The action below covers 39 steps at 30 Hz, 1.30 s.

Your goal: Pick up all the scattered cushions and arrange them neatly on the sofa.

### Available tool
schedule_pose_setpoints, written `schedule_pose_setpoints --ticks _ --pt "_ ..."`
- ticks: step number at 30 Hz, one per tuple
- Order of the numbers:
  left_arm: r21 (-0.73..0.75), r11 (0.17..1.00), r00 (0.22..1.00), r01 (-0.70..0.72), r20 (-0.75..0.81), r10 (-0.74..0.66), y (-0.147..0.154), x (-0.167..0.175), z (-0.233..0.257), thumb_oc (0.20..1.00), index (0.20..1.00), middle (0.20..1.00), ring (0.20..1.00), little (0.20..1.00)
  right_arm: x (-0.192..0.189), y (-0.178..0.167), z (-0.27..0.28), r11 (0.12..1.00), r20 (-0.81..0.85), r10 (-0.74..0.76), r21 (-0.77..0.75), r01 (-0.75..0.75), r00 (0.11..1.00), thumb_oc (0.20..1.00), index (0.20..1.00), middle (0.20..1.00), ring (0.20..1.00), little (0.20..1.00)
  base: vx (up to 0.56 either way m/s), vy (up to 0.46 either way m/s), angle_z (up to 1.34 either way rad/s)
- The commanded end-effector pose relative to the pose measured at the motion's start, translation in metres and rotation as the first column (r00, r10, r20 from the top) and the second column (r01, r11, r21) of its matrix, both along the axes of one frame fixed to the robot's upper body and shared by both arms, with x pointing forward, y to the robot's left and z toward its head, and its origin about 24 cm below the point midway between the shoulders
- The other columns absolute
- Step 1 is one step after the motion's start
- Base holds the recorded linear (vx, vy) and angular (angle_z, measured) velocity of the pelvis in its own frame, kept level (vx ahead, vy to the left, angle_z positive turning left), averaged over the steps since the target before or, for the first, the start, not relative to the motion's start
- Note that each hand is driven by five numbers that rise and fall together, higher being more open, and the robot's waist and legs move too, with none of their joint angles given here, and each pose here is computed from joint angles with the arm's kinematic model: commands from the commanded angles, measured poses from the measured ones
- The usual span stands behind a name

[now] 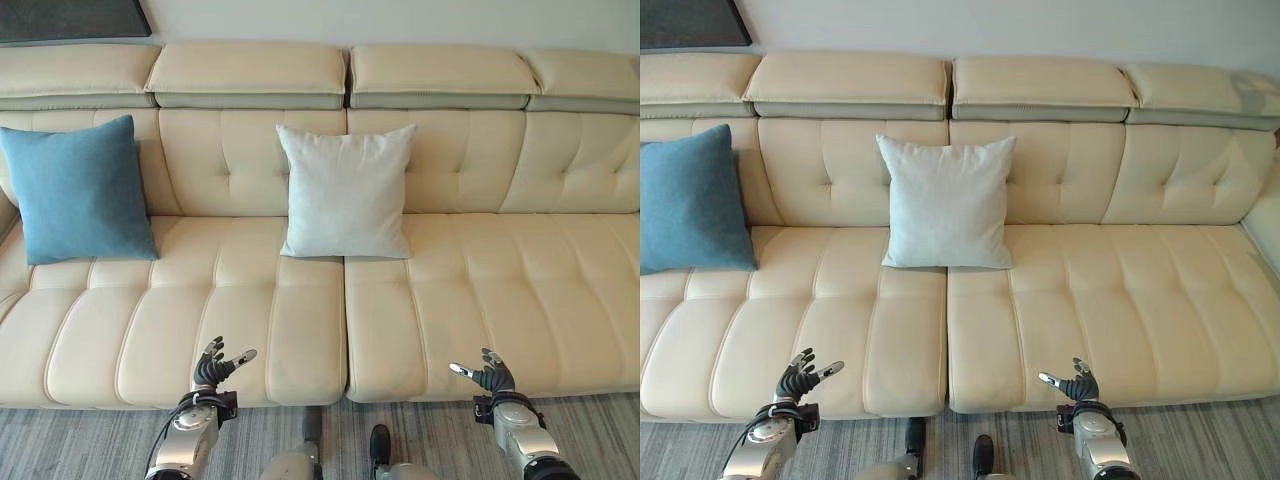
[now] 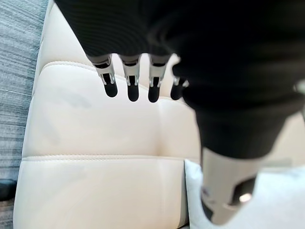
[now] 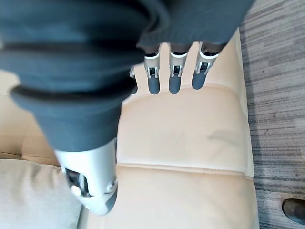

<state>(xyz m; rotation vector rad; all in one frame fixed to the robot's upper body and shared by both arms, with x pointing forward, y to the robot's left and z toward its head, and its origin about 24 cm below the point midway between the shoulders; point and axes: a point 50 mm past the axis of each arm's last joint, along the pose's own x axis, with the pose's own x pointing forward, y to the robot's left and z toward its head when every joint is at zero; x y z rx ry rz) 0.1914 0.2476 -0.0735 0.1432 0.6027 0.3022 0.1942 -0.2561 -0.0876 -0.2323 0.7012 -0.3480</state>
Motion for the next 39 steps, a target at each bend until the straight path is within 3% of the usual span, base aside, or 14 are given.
schedule_pose_setpoints --ticks 1,17,26,39 --pt "0.084 0.994 0.997 0.065 0.040 -0.069 0.004 0.010 0.012 1.000 1.000 1.000 1.000 1.000 0.009 -0.010 0.014 0.999 0.068 -0.007 -0.040 0.010 0.998 1.000 1.000 1.000 1.000 1.000 -0.15 0.092 -0.01" --pt "0.089 0.996 1.000 -0.026 0.005 0.025 0.019 -0.007 0.005 1.000 1.000 1.000 1.000 1.000 0.009 0.001 0.013 0.997 0.061 0.075 -0.036 -0.073 0.995 1.000 1.000 1.000 1.000 1.000 -0.19 -0.080 -0.21" --pt "0.045 0.999 1.000 0.010 -0.003 -0.010 0.005 -0.008 0.001 1.000 1.000 1.000 1.000 1.000 0.018 -0.006 0.026 0.988 0.091 0.131 -0.096 -0.122 0.987 1.000 1.000 1.000 1.000 1.000 -0.26 -0.199 0.28" --pt "0.035 0.995 0.994 0.092 -0.057 -0.090 -0.011 -0.018 -0.008 1.000 1.000 1.000 1.000 1.000 0.002 -0.006 0.014 0.991 0.037 0.111 -0.080 -0.108 0.993 1.000 1.000 1.000 1.000 1.000 -0.02 0.088 0.03"
